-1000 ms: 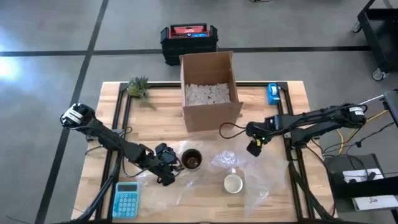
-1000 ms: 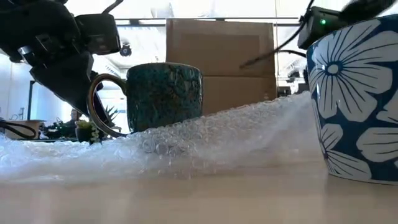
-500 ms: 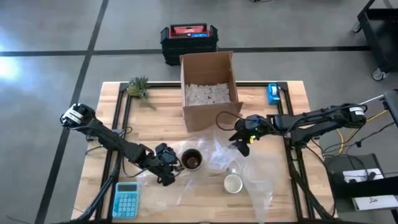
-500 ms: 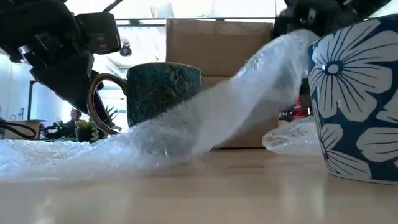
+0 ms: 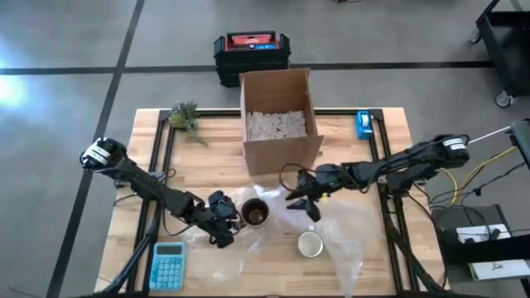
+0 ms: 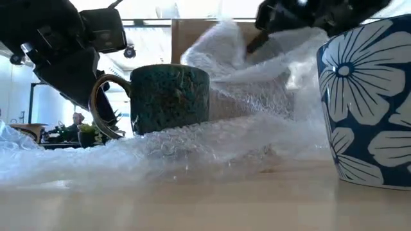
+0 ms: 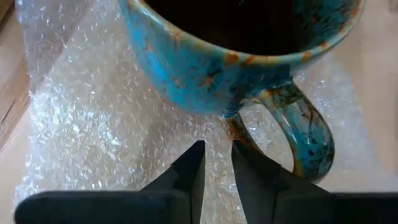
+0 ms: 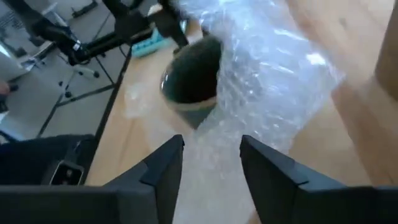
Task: Wrap mug
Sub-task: Wrap the green mug with the bubble wrap
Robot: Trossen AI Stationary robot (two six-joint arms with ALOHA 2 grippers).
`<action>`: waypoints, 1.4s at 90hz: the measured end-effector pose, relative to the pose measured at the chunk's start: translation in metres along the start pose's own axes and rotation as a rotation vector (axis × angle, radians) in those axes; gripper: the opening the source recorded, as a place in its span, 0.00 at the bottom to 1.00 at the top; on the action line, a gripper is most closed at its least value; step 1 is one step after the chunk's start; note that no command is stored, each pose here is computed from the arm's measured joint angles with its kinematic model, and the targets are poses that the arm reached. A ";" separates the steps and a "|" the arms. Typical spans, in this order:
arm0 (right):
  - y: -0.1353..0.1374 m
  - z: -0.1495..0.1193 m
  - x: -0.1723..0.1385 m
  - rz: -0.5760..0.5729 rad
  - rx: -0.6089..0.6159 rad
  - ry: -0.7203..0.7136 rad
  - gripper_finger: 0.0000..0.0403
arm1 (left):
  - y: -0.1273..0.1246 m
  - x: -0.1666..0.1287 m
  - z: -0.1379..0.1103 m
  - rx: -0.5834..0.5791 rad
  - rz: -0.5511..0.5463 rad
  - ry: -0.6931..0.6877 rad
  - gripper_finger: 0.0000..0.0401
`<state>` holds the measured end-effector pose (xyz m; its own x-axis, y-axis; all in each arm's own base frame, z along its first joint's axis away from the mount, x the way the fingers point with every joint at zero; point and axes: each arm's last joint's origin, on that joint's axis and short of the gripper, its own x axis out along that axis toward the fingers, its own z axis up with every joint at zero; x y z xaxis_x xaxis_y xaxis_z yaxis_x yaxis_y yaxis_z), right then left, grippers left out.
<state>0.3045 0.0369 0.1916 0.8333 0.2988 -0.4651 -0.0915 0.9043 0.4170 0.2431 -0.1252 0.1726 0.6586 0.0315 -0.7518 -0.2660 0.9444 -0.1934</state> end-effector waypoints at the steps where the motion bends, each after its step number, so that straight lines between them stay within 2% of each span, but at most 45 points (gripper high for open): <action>1: 0.001 0.002 0.002 0.003 -0.006 -0.001 0.31 | 0.000 0.000 0.000 -0.001 -0.001 -0.001 0.17; 12: 0.006 0.018 0.020 0.044 -0.091 0.049 0.21 | 0.000 0.000 0.001 -0.004 -0.005 -0.006 0.17; 23: 0.009 0.033 0.031 -0.008 -0.147 0.195 0.05 | -0.001 0.000 0.001 -0.006 -0.005 -0.006 0.17; 28: 0.009 0.037 0.035 -0.041 -0.162 0.277 0.02 | -0.001 0.000 0.001 -0.006 -0.006 -0.007 0.16; 38: 0.016 0.058 0.037 -0.117 -0.216 0.331 0.03 | -0.001 0.000 0.001 -0.008 -0.009 -0.011 0.16; 52: 0.037 0.096 0.035 -0.091 -0.289 0.228 0.00 | -0.001 0.000 0.001 -0.009 -0.011 -0.012 0.16; 61: 0.043 0.104 0.037 -0.073 -0.300 0.191 0.01 | -0.001 0.000 0.002 -0.011 -0.015 -0.017 0.16; 71: 0.043 0.099 0.051 -0.062 -0.278 0.185 0.00 | -0.002 -0.002 0.003 -0.015 -0.022 -0.024 0.16; 78: 0.037 0.086 0.064 -0.073 -0.255 0.242 0.01 | -0.002 -0.004 0.004 -0.019 -0.029 -0.032 0.16; 88: 0.033 0.076 0.067 -0.091 -0.242 0.319 0.01 | -0.002 -0.004 0.005 -0.021 -0.033 -0.035 0.16; 96: 0.035 0.080 0.054 -0.102 -0.237 0.345 0.01 | -0.002 -0.004 0.005 -0.022 -0.034 -0.037 0.16; 111: 0.044 0.100 0.002 -0.161 -0.187 0.402 0.01 | -0.002 -0.004 0.005 -0.023 -0.036 -0.039 0.16; 118: 0.045 0.099 -0.022 -0.248 -0.148 0.454 0.01 | -0.002 -0.004 0.005 -0.022 -0.035 -0.038 0.16; 126: 0.041 0.088 -0.043 -0.404 -0.093 0.527 0.04 | -0.002 -0.004 0.005 -0.022 -0.035 -0.037 0.16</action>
<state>0.3132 0.0348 0.2974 0.4370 0.0191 -0.8993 0.1050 0.9919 0.0720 0.2443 -0.1259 0.1794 0.6935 0.0110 -0.7203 -0.2574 0.9377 -0.2335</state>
